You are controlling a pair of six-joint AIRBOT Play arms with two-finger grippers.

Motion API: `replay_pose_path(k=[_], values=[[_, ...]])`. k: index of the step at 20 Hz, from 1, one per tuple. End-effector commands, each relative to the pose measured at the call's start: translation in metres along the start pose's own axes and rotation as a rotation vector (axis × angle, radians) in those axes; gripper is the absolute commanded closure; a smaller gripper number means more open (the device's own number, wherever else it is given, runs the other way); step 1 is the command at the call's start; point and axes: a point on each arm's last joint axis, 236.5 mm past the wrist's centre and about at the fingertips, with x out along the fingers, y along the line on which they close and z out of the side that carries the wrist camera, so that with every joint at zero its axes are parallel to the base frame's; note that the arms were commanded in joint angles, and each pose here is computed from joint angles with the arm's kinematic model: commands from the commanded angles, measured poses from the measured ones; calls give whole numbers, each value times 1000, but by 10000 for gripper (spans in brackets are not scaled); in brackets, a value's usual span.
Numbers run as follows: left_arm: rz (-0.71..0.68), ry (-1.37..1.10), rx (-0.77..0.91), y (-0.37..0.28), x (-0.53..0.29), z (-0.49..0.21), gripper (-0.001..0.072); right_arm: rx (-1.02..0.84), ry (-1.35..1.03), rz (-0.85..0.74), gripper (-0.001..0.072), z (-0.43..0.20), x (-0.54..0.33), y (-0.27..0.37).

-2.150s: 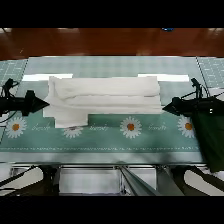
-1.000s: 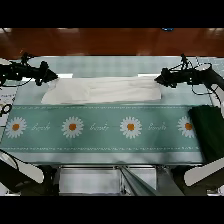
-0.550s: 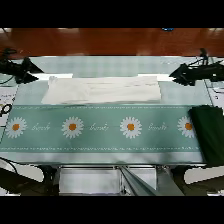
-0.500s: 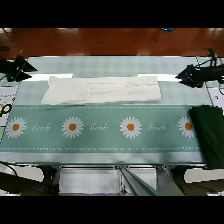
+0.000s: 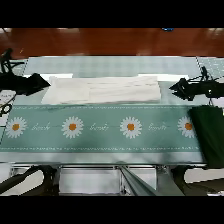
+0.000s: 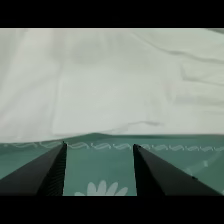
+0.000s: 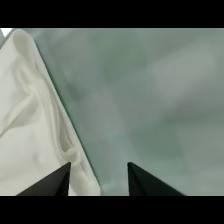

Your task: Fold the shirts.

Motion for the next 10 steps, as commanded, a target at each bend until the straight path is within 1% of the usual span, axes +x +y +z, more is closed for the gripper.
replay_pose_path(k=[1,8,9,10], values=[[-6,9,73,-16,19,-21,199,40,116,119,294,-11,36,22],[-16,1,49,-16,31,-17,199,-29,224,149,297,-21,83,62],[-21,2,44,-16,32,-17,199,-46,229,151,322,-21,87,67],[-26,2,39,-17,32,-17,199,-66,228,154,428,-20,89,74]])
